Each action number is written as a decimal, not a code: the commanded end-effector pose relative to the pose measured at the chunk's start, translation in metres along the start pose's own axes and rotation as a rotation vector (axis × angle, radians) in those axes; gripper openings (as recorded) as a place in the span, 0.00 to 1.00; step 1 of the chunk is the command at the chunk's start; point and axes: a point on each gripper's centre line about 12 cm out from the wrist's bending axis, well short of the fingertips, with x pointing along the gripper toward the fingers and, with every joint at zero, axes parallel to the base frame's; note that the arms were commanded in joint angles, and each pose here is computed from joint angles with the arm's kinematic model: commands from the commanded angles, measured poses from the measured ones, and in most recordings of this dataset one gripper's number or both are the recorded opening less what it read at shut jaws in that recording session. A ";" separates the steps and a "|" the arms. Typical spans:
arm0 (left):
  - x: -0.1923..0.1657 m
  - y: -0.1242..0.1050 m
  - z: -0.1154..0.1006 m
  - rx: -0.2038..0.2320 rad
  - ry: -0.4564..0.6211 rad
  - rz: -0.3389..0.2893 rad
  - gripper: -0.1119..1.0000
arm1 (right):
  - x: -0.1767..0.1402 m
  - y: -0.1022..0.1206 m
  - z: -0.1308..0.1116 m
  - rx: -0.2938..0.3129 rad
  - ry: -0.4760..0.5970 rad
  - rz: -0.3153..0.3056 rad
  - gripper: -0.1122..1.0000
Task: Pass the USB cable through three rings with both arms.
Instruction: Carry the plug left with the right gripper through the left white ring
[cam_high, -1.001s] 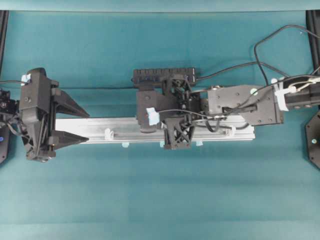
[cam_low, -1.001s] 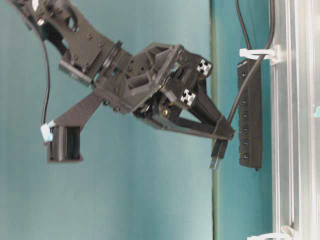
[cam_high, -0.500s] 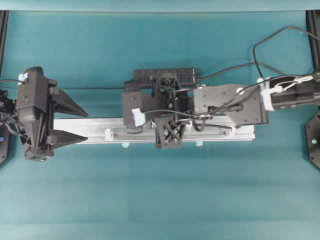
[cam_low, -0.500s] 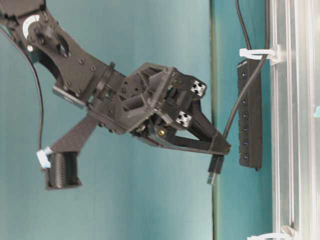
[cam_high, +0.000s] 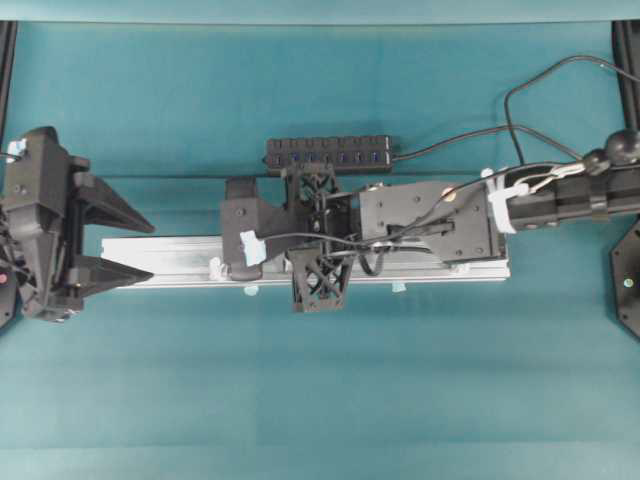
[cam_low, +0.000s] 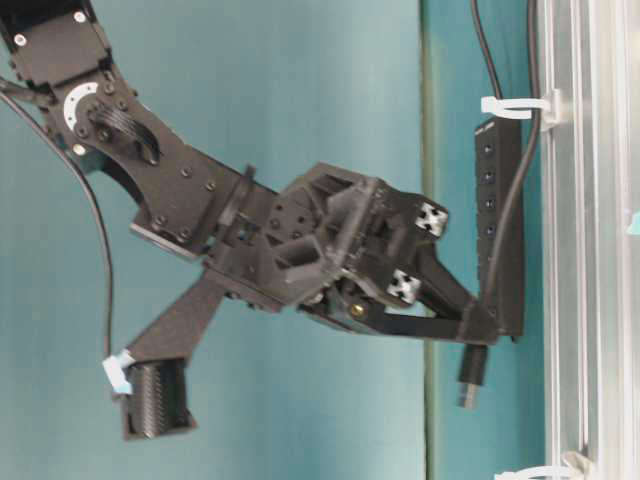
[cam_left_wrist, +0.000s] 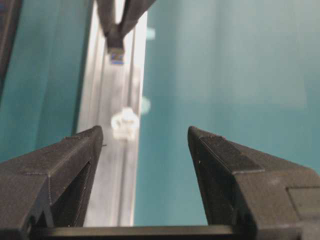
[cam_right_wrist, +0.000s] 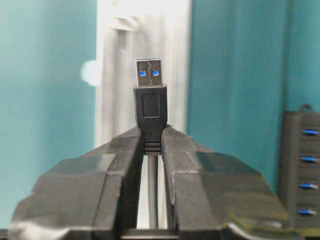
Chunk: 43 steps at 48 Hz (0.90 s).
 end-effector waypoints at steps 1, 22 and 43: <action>-0.004 0.000 0.004 -0.006 -0.017 0.000 0.75 | -0.001 0.004 0.006 -0.003 -0.018 0.009 0.05; -0.007 0.000 0.003 -0.029 -0.022 -0.001 0.75 | 0.015 0.006 0.010 0.012 -0.011 0.020 0.05; -0.007 0.000 0.004 -0.029 -0.025 -0.001 0.75 | 0.029 0.008 0.016 0.049 -0.032 0.042 0.05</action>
